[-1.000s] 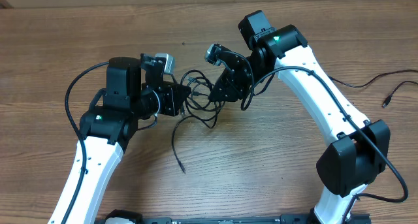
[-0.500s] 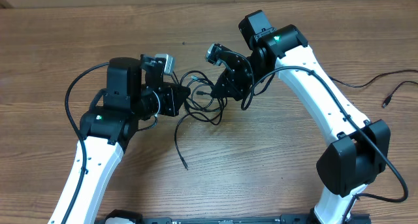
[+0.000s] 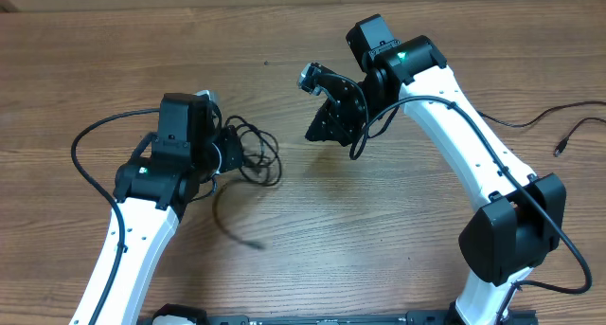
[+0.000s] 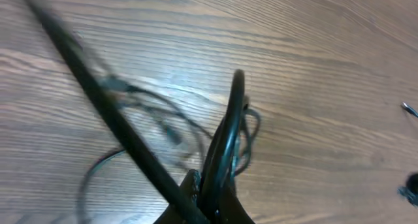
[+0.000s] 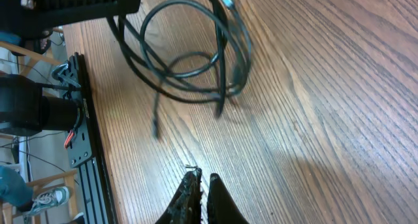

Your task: Untangle cables

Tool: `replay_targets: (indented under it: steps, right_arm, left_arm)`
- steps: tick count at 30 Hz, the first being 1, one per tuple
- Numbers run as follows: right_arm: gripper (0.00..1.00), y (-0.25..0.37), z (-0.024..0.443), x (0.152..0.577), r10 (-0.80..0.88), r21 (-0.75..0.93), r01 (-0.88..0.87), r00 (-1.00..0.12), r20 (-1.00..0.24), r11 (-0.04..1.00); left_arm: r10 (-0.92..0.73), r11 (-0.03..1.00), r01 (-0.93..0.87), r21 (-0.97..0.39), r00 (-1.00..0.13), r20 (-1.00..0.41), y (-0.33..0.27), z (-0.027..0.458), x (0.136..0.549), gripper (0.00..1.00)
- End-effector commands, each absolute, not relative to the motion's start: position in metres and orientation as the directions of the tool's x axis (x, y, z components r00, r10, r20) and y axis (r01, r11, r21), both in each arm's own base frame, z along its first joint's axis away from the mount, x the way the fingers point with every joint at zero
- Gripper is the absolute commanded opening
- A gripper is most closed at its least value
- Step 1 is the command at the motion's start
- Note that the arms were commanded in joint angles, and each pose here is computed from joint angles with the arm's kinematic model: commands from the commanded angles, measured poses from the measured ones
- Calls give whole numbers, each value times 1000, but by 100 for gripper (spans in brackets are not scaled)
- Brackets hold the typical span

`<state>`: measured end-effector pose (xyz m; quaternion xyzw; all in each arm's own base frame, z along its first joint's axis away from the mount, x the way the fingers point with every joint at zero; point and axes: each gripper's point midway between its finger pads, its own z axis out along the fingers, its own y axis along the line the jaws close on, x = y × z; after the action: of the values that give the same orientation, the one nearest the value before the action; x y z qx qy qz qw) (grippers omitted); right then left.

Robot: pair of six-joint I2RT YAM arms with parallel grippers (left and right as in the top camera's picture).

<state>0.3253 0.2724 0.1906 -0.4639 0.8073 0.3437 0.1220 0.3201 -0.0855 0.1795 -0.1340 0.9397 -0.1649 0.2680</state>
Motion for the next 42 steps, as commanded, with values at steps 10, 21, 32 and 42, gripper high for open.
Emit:
replay_targets:
  steps: [10, 21, 32, 42]
  right_arm:
    - [64, 272, 210, 326, -652, 402, -858, -508, -563, 321]
    - [71, 275, 213, 332, -644, 380, -870, -490, -588, 315]
    - [45, 285, 227, 313, -622, 420, -892, -425, -657, 165]
    - [4, 284, 228, 313, -618, 432, -886, -437, -654, 170]
  left_arm:
    - [-153, 921, 67, -384, -844, -513, -105, 191, 319, 4]
    - [234, 644, 644, -413, -680, -695, -169, 224, 289, 4]
    - [214, 616, 701, -361, -589, -779, -175, 243, 305, 4]
    - [183, 633, 661, -403, -633, -752, -174, 241, 304, 57]
